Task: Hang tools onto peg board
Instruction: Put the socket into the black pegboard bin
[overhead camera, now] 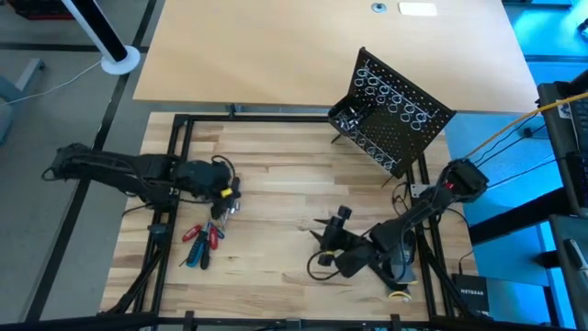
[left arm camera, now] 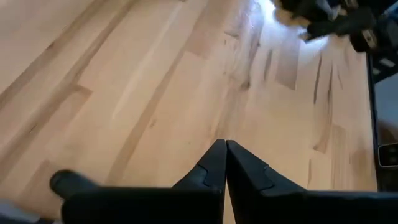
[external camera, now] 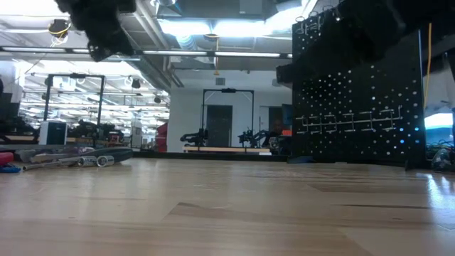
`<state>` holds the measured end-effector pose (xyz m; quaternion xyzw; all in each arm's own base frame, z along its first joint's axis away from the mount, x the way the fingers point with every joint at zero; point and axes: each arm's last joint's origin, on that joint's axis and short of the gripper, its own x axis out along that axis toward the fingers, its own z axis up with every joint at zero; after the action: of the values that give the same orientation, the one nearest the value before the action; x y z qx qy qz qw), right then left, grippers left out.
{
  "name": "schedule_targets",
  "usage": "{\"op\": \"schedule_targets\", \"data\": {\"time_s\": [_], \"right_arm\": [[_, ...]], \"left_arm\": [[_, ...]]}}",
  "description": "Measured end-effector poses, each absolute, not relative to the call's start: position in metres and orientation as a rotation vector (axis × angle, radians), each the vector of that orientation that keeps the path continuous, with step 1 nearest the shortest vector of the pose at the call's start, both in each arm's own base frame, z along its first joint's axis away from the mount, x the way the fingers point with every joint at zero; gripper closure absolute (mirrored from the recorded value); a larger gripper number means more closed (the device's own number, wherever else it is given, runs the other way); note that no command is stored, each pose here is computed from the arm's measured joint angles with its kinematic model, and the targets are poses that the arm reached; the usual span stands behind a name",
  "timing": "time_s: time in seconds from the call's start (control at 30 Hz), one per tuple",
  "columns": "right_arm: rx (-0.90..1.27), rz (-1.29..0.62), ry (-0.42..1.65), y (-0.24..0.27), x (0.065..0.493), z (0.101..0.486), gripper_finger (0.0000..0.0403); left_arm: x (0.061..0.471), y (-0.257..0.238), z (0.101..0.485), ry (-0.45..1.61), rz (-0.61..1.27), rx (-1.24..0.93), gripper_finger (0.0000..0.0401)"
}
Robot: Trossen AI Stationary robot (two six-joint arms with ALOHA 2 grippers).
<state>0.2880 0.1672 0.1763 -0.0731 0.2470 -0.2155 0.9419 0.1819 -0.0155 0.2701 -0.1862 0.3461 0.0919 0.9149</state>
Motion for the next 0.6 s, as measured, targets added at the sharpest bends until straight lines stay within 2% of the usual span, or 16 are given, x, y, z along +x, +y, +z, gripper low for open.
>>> {"op": "schedule_targets", "data": {"time_s": [0.2, 0.37, 0.6], "right_arm": [[-0.136, -0.431, 0.449, 0.165, 0.285, 0.198, 0.0231], [-0.034, -0.414, 0.378, 0.168, 0.289, 0.206, 0.0231], [-0.006, -0.414, 0.366, 0.168, 0.29, 0.206, 0.0231]], "left_arm": [[0.203, -0.024, 0.247, 0.888, 0.221, -0.385, 0.0401], [0.21, -0.029, 0.22, 1.088, 0.282, -0.359, 0.0401], [0.227, -0.028, 0.195, 1.169, 0.325, -0.337, 0.0401]]}}
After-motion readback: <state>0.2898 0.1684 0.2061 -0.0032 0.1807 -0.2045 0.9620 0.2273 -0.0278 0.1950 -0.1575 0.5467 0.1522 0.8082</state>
